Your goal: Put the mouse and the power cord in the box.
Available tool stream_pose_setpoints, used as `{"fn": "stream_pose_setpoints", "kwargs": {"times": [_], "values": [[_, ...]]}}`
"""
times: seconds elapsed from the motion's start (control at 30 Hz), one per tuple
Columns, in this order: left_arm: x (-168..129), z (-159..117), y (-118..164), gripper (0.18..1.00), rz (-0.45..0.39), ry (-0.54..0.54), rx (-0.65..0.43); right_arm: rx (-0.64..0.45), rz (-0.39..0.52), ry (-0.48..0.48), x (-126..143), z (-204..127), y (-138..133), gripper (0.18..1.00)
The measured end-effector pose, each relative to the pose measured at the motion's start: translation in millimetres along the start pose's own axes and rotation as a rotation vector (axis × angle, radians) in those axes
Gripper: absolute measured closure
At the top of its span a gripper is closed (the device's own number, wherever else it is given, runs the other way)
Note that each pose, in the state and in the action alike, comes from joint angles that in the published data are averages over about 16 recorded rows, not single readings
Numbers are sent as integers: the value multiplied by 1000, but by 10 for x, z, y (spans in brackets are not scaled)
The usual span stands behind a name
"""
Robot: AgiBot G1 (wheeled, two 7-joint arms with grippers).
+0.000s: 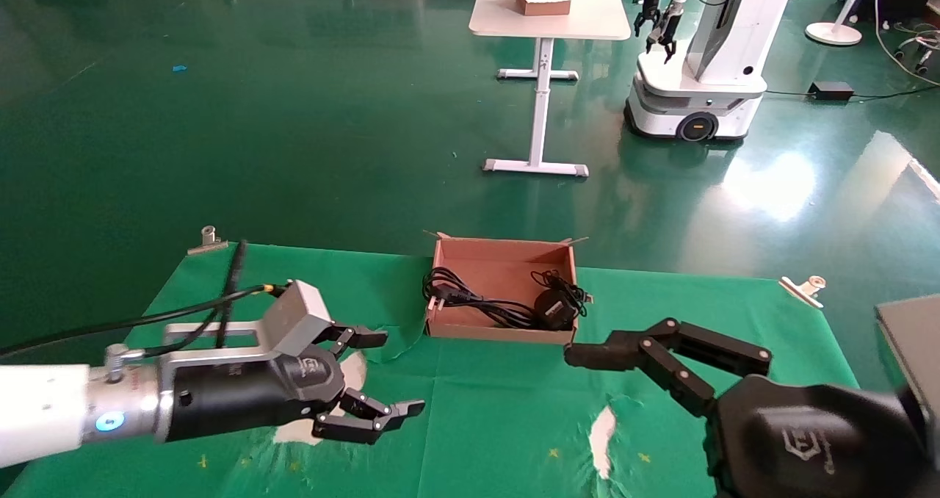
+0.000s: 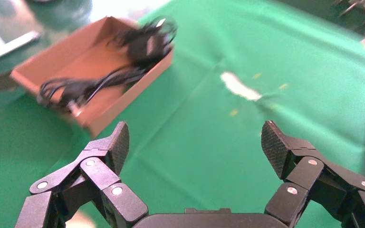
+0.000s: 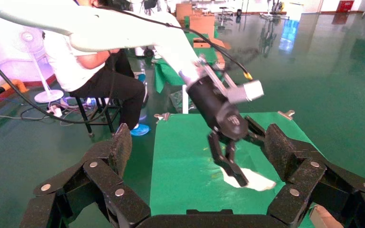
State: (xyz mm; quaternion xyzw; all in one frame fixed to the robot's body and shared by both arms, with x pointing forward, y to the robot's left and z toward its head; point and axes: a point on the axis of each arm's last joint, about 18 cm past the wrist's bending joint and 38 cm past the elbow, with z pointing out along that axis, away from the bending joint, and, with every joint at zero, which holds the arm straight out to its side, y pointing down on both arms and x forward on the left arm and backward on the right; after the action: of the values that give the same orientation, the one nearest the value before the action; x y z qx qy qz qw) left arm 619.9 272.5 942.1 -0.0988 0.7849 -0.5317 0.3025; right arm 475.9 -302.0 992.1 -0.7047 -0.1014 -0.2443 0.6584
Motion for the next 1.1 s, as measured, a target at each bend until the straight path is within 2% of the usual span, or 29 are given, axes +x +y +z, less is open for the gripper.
{"fn": "stream_pose_setpoints", "kwargs": {"times": [0.3, 0.67, 0.87, 1.1], "values": [[323, -430, -235, 184, 22, 123, 172, 1, 0, -1, -5, -2, -3, 178], [726, -1020, -512, 184, 124, 253, 357, 1, 0, -2, -7, -3, -4, 178], [865, -1216, -591, 184, 169, 293, 409, 1, 0, -3, -9, -5, -5, 178], [902, -1267, -610, 184, 182, 304, 422, 1, 0, -3, -11, -6, -6, 178]]}}
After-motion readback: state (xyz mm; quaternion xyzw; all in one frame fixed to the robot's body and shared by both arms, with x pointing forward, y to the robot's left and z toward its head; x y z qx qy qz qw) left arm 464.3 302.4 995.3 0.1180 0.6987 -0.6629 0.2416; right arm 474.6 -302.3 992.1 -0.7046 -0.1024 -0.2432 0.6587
